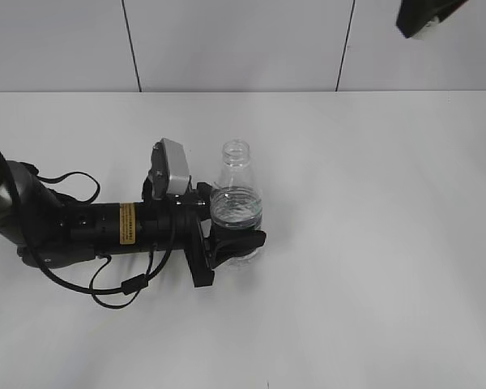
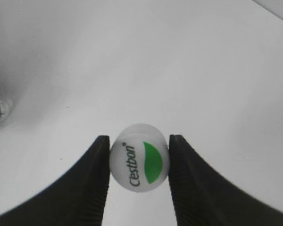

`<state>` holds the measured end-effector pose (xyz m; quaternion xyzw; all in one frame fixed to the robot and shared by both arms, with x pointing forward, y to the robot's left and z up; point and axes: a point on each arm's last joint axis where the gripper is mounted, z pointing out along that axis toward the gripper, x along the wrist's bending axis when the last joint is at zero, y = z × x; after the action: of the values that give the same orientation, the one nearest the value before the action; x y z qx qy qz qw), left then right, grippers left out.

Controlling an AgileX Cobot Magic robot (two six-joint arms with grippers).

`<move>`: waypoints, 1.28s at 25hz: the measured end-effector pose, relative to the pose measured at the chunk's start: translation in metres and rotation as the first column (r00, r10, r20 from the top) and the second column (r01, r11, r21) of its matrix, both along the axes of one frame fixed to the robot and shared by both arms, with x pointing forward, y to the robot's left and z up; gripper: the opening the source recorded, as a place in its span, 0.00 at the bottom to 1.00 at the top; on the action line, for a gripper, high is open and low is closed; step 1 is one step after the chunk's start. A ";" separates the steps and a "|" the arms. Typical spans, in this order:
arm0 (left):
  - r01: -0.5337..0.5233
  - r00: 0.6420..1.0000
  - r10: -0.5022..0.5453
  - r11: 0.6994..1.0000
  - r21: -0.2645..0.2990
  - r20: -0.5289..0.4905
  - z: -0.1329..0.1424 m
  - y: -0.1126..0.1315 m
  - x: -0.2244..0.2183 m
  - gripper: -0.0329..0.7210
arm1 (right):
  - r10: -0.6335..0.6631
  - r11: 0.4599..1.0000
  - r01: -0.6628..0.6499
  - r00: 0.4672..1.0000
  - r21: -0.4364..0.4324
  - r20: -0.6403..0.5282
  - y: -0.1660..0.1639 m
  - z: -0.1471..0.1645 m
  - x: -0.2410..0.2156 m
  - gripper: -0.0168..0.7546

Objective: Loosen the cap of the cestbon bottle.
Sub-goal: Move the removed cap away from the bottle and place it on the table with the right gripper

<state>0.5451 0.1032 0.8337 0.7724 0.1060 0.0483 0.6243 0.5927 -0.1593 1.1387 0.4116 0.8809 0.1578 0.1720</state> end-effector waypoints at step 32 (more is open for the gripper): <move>-0.049 0.999 0.049 0.999 -0.011 -0.009 -0.001 0.001 0.004 0.59 | -0.250 0.965 0.264 0.918 0.002 -0.307 -0.050 -0.213 0.081 0.40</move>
<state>0.5490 0.1042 0.8329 0.7662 0.1282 0.0595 0.6269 0.6736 -0.2089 0.9256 0.5467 0.8316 0.0875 0.0445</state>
